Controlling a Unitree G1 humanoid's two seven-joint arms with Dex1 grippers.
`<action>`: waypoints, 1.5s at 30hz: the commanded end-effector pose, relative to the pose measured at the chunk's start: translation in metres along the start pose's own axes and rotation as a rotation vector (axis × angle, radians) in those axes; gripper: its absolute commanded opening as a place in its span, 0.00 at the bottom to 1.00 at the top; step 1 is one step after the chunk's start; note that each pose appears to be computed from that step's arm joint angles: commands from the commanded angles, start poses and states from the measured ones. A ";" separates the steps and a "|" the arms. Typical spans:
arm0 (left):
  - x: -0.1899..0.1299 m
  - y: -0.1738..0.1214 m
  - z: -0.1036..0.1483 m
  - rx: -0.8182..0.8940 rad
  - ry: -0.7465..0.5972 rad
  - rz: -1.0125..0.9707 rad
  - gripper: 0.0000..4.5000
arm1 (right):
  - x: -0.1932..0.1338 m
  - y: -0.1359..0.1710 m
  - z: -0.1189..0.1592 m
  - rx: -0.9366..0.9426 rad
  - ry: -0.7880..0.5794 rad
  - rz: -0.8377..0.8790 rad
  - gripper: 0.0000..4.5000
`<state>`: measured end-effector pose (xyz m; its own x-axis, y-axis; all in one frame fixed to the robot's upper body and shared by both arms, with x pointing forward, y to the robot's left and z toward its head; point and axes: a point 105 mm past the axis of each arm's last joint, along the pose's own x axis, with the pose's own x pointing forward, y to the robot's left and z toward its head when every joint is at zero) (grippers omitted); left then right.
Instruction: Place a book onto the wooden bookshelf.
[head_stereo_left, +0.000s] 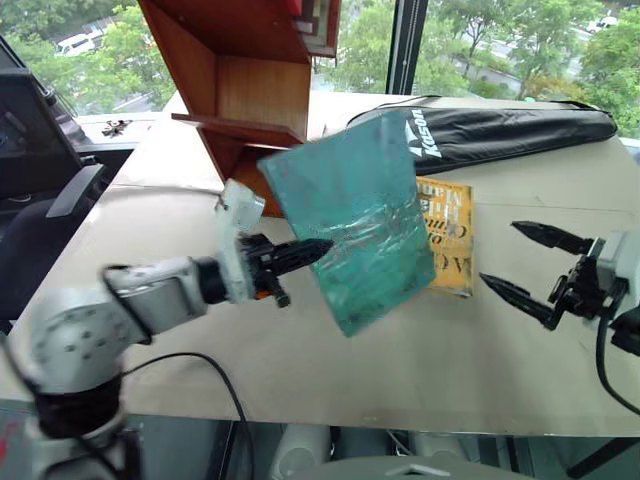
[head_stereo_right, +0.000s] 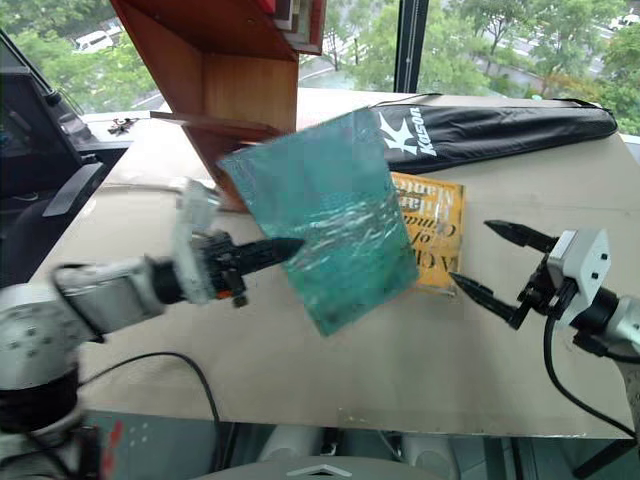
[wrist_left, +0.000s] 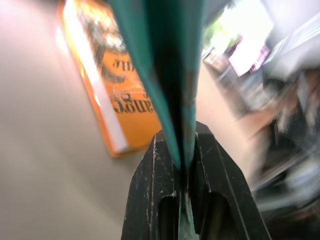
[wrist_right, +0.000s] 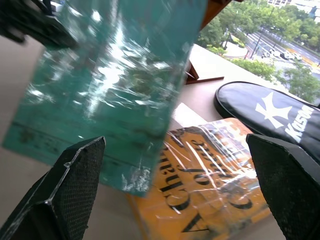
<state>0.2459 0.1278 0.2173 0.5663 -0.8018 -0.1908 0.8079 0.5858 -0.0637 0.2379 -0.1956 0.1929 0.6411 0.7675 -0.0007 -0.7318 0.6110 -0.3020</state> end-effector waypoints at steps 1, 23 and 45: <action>-0.022 0.007 0.048 0.570 -0.013 0.093 0.01 | 0.000 -0.016 0.002 -0.035 -0.019 0.000 1.00; -0.066 0.120 0.149 1.311 0.785 0.393 0.01 | 0.027 -0.020 0.045 -0.102 -0.210 0.042 1.00; -0.066 0.032 0.143 0.651 0.259 0.072 0.52 | 0.025 -0.032 0.064 -0.117 -0.319 0.039 1.00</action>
<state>0.2768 0.1833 0.3645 0.6596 -0.6087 -0.4410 0.7235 0.3551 0.5920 0.2675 -0.1858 0.2519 0.5203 0.8189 0.2421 -0.7229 0.5733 -0.3856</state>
